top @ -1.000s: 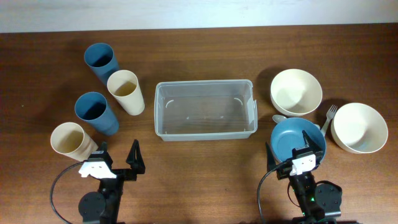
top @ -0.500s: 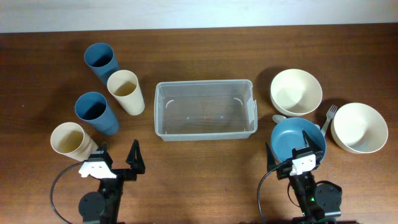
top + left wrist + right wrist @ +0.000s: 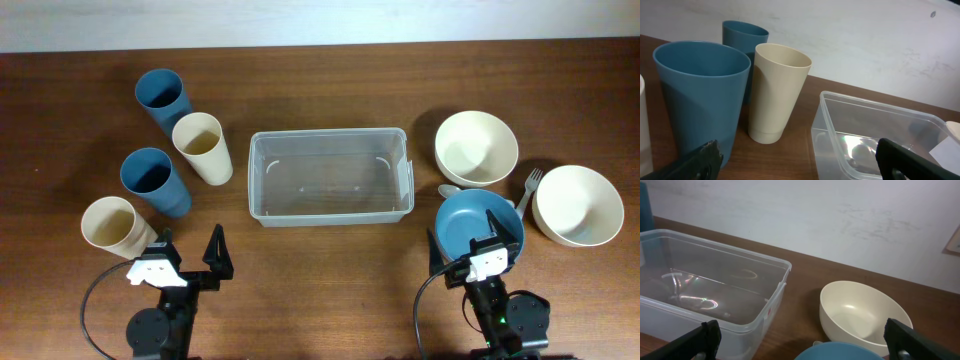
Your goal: Pack container
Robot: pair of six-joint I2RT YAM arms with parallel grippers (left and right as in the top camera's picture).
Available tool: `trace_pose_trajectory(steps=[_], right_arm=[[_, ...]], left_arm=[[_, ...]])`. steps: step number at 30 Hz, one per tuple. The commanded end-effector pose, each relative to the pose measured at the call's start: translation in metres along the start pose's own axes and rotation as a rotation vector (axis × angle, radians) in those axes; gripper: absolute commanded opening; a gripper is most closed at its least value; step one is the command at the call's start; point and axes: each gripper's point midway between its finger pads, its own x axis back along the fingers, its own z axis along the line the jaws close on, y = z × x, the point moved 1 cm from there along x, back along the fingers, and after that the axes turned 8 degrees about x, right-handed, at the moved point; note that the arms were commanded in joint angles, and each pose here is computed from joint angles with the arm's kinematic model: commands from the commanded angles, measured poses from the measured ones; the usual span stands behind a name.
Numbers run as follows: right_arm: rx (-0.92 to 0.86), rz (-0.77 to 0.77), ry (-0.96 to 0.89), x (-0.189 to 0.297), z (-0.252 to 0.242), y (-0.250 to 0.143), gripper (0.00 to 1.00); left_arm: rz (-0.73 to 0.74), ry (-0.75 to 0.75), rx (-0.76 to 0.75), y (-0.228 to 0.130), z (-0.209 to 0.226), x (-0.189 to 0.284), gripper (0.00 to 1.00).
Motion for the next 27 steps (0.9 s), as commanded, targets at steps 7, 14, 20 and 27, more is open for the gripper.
trace_pose_trajectory(steps=[7, 14, 20, 27], right_arm=[[-0.003, 0.003, -0.003, 0.0, 0.0, -0.002, 0.99], [-0.003, 0.003, -0.003, 0.0, 0.0, -0.002, 0.99], [-0.003, 0.003, -0.003, 0.0, 0.0, -0.002, 0.99], [-0.003, 0.003, -0.003, 0.0, 0.0, -0.002, 0.99]], left_arm=[[-0.003, -0.008, -0.017, -0.001, -0.001, 0.0, 1.0], [0.02, -0.072, -0.017, -0.004, -0.012, 0.001, 1.0], [0.018, -0.292, 0.065, 0.012, -0.054, 0.01, 1.0], [-0.011, -0.281, 0.061, 0.068, -0.078, 0.024, 1.0]])
